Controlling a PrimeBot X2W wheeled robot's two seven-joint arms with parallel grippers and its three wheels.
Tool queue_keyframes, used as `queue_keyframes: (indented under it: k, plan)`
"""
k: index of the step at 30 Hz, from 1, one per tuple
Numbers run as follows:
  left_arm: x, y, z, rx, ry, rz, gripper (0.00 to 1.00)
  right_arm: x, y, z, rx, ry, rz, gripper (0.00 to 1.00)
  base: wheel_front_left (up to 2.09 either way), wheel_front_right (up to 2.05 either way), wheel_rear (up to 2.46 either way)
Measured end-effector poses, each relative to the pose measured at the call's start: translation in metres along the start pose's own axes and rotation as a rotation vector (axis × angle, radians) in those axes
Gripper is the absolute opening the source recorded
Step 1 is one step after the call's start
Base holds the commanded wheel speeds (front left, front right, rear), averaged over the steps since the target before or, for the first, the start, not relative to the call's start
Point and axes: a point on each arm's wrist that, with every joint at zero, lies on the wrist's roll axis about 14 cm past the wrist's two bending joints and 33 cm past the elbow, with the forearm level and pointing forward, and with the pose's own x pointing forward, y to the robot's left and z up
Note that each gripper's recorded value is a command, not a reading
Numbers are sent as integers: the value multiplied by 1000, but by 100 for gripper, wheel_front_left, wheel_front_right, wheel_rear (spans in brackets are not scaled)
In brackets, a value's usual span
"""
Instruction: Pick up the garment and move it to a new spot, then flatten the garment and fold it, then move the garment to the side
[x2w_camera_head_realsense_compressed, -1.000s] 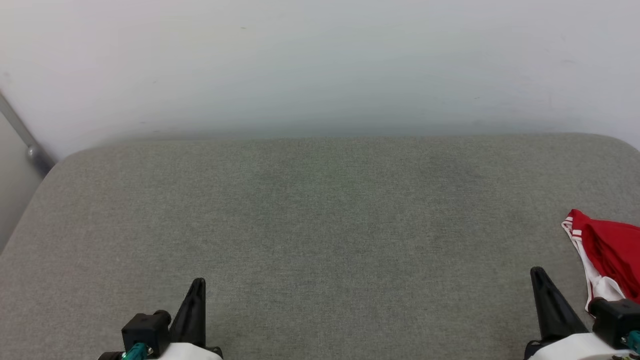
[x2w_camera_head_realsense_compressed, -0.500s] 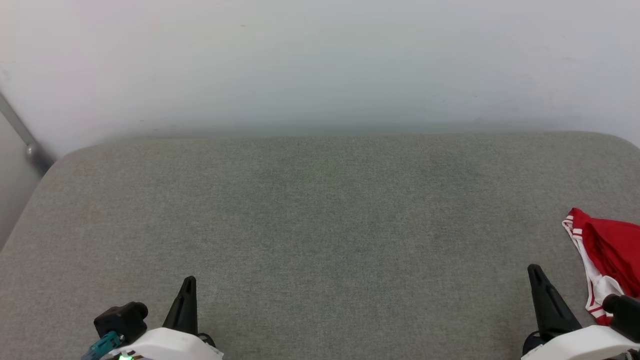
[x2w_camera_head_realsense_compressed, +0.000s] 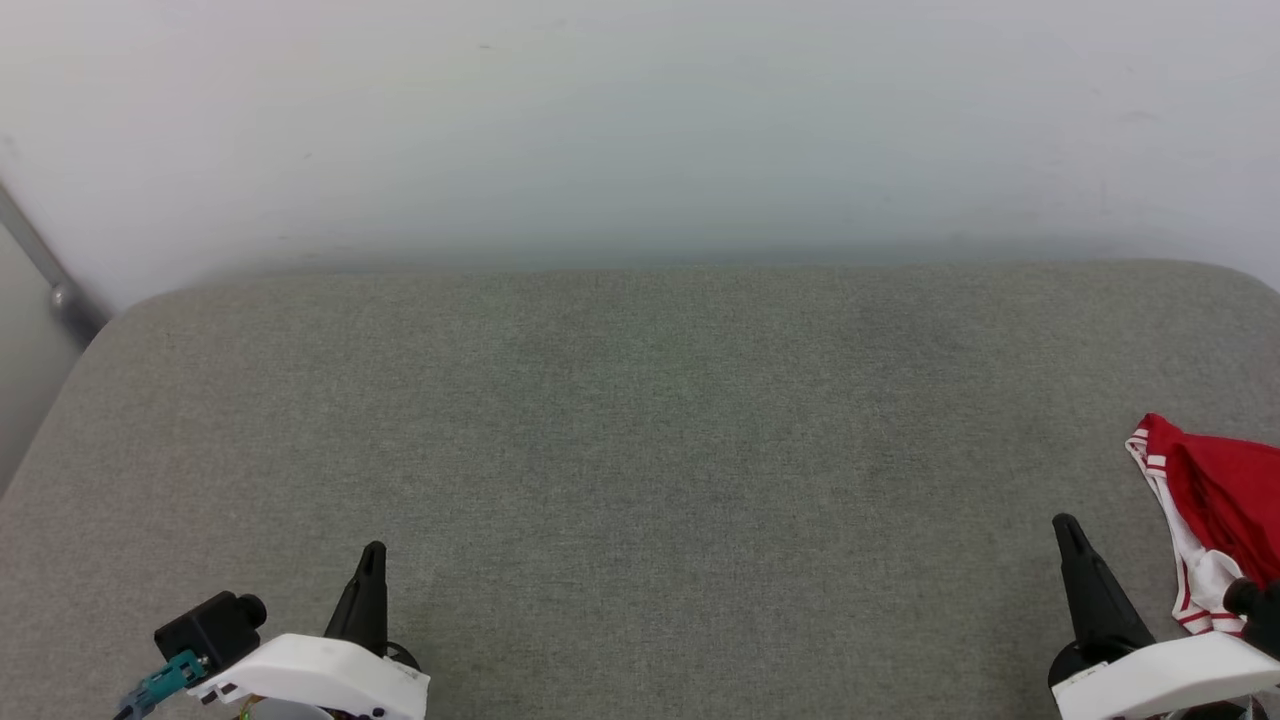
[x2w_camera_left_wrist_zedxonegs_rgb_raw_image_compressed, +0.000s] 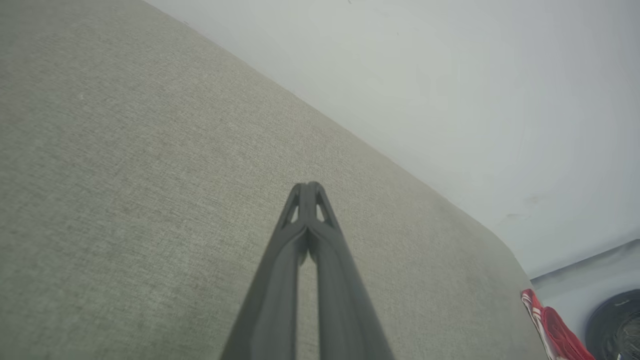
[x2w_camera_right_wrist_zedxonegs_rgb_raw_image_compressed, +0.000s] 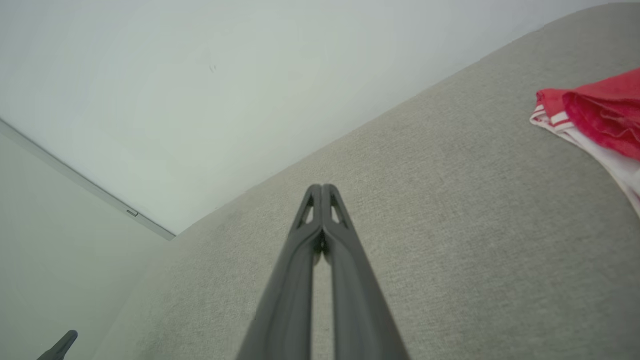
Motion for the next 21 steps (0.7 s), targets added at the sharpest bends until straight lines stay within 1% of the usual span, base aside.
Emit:
queue_keyframes:
  k: [21]
  plan:
    - [8,1,5,-282,10,2,0,12,-1,1,291,-10,4,0,0,0,0]
